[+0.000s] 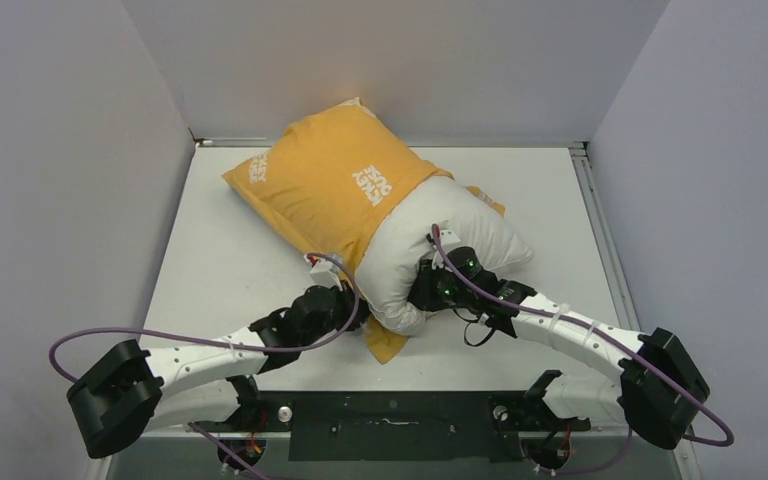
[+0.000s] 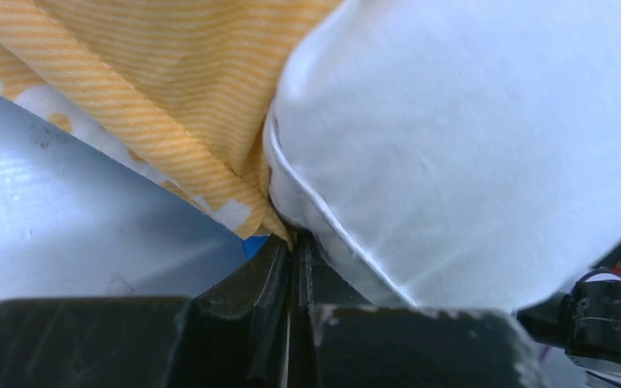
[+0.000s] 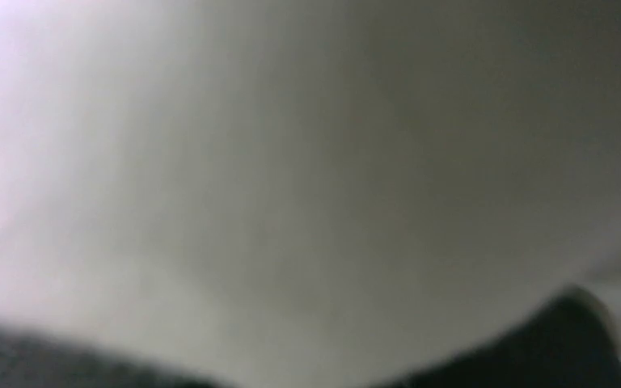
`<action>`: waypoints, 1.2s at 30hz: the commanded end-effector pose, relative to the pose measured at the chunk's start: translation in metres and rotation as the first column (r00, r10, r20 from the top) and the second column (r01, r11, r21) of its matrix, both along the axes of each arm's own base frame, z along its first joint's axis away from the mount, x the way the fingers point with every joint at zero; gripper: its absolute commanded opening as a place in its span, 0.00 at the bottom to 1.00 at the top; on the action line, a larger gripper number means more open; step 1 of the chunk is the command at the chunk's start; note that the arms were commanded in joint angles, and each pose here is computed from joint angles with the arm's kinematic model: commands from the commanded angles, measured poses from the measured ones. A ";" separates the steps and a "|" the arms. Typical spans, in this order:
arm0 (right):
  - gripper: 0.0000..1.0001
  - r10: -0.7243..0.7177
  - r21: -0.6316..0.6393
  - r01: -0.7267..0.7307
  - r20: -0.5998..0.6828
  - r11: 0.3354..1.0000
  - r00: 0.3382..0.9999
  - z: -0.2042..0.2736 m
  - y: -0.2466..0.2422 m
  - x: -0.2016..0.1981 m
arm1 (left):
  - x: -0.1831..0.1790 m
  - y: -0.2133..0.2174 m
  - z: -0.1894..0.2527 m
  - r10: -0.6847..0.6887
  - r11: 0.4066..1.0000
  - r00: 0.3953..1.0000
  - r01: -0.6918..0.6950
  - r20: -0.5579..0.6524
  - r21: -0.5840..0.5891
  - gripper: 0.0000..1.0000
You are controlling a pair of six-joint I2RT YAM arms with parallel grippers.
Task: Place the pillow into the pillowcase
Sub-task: Stuff the pillow into the pillowcase.
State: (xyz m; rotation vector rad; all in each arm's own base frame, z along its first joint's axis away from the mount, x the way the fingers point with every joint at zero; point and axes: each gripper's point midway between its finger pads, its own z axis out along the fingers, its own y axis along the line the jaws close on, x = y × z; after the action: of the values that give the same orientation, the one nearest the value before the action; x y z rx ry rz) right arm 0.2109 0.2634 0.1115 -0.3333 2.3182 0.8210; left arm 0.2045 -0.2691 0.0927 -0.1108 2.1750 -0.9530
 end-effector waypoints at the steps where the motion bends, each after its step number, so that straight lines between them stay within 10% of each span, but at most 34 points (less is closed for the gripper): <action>1: 0.05 -0.039 0.260 0.003 0.135 0.966 0.990 0.051 0.042 0.038 | -0.056 -0.029 0.013 -0.153 0.988 0.988 0.153 -0.036 -0.012 0.00; 13: 0.05 -0.176 0.390 0.134 0.076 0.911 0.981 0.018 0.073 0.076 | -0.135 -0.078 0.036 -0.433 0.883 0.901 0.426 -0.005 0.198 0.00; 20: 0.05 -0.135 0.386 0.098 0.071 0.918 0.988 0.010 0.076 0.072 | -0.132 -0.063 0.032 -0.374 0.877 0.927 0.359 -0.016 0.319 0.00; 23: 0.05 -0.097 0.373 0.057 0.089 0.926 0.991 0.014 0.072 0.066 | -0.128 -0.054 0.052 -0.355 0.902 0.934 0.334 0.031 0.273 0.42; 26: 0.05 -0.057 0.355 0.017 0.102 0.935 0.993 0.018 0.070 0.058 | -0.113 -0.037 0.084 -0.282 0.937 0.953 0.249 0.110 0.247 0.63; 31: 0.05 -0.021 0.364 -0.016 0.097 0.931 0.995 0.022 0.069 0.047 | -0.070 0.016 0.137 -0.022 0.947 0.972 -0.054 0.235 0.316 0.65; 36: 0.05 0.010 0.378 -0.042 0.087 0.925 0.996 0.024 0.072 0.041 | -0.033 0.074 0.171 0.225 0.827 0.903 -0.376 0.365 0.418 0.65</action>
State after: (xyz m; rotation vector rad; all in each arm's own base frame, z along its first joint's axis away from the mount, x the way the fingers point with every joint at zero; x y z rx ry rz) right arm 0.2606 0.3267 0.1113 -0.1774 2.0917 1.1164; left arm 0.1364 -0.2602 0.2495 0.0962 2.0667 -0.5899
